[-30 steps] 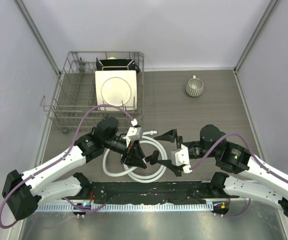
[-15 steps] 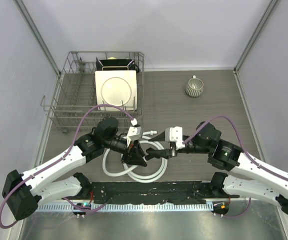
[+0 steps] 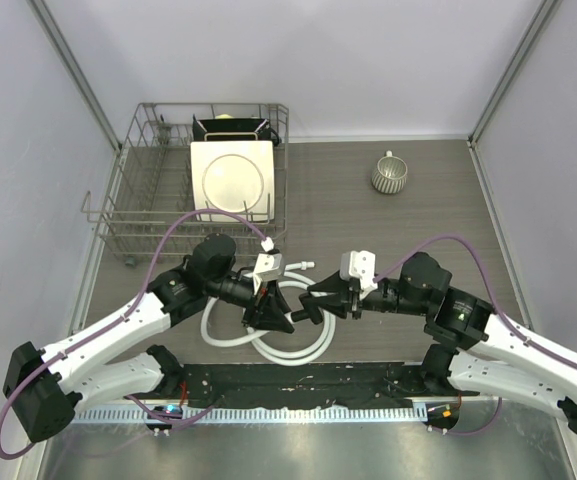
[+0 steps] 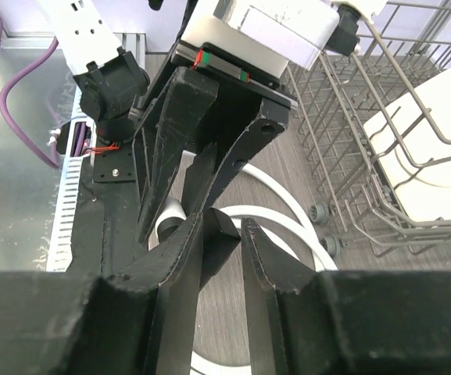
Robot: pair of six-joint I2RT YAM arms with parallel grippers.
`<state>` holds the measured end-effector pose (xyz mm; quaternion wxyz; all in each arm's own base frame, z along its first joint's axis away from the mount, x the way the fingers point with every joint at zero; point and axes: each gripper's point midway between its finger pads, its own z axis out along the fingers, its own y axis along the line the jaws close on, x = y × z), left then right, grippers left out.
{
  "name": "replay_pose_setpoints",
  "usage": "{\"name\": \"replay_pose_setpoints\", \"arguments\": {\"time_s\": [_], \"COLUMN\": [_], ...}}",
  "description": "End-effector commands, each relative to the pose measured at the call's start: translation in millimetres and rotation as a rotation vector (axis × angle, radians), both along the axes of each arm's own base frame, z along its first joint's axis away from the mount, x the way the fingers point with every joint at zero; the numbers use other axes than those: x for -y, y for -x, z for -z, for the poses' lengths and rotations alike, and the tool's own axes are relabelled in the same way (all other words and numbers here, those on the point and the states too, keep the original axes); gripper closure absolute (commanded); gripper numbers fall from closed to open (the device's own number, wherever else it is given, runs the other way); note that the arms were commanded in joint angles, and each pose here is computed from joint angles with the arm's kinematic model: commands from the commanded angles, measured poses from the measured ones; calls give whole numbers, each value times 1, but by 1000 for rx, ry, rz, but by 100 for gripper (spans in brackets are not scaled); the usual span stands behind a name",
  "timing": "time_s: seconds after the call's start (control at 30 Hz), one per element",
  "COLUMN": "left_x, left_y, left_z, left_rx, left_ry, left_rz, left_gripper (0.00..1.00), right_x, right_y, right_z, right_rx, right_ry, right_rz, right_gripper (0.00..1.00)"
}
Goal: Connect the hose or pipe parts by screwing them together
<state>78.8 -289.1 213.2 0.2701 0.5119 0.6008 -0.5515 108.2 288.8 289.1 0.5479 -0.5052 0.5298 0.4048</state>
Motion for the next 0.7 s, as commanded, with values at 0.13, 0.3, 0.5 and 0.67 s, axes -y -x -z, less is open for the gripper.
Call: {"name": "replay_pose_setpoints", "arguments": {"time_s": [0.13,0.3,0.5,0.67], "left_x": [5,5,5,4], "left_y": [-7,-6,-6,-7], "left_z": [-32,-31,-31,-30], "left_rx": [97,87,88,90], "left_ry": [115,111,113,108], "left_rz": [14,17,17,11], "left_gripper": [100,100,100,100], "right_x": [11,18,15,22], "right_y": [-2,-28,-37,-37], "right_z": [28,22,47,36], "right_rx": [-96,-162,-235,-202], "right_ry": [84,74,219,176], "right_rz": [65,249,294,306], "right_gripper": [69,60,64,64]}}
